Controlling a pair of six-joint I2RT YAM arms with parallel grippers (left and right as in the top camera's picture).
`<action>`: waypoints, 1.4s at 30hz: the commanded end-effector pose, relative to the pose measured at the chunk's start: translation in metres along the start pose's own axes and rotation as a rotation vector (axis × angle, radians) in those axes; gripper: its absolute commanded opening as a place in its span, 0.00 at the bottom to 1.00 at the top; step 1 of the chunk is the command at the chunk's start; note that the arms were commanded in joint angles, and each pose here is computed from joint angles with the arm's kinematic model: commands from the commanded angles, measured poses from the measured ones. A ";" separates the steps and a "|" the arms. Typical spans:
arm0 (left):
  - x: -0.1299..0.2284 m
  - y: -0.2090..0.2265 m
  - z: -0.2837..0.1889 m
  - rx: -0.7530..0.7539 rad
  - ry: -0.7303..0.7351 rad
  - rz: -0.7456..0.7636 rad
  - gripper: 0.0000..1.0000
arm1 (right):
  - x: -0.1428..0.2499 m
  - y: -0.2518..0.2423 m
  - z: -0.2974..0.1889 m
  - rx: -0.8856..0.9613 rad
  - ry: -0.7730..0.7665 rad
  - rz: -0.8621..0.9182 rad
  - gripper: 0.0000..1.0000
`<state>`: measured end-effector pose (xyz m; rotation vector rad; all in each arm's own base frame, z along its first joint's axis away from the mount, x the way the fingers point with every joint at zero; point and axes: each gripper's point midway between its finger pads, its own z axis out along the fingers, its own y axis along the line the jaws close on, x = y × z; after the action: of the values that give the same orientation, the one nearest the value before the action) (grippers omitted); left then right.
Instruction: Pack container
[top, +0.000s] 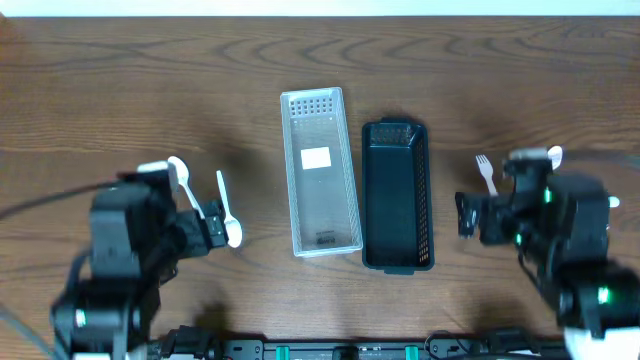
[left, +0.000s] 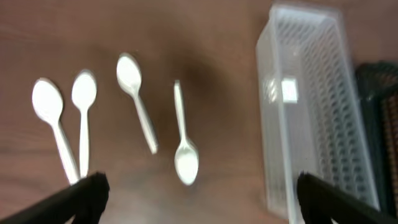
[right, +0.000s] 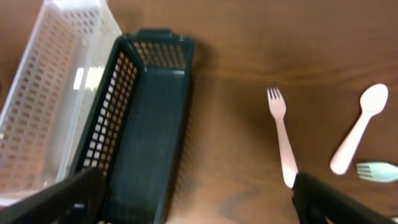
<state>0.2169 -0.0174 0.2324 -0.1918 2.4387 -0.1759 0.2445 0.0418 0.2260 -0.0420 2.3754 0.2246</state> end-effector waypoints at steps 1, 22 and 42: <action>-0.007 -0.003 0.006 -0.010 0.113 0.038 0.98 | -0.019 0.022 -0.002 -0.103 0.065 -0.008 0.99; -0.001 0.000 0.033 -0.033 0.241 0.017 0.58 | 0.107 0.100 -0.038 -0.319 0.692 -0.130 0.01; -0.001 0.000 0.033 -0.033 0.241 0.016 0.59 | 0.180 0.092 0.018 -0.288 0.842 -0.105 0.01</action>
<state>0.2364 -0.0213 0.2019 -0.1812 2.6987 -0.1630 0.1225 0.1379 0.1085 -0.4908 3.1168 0.5525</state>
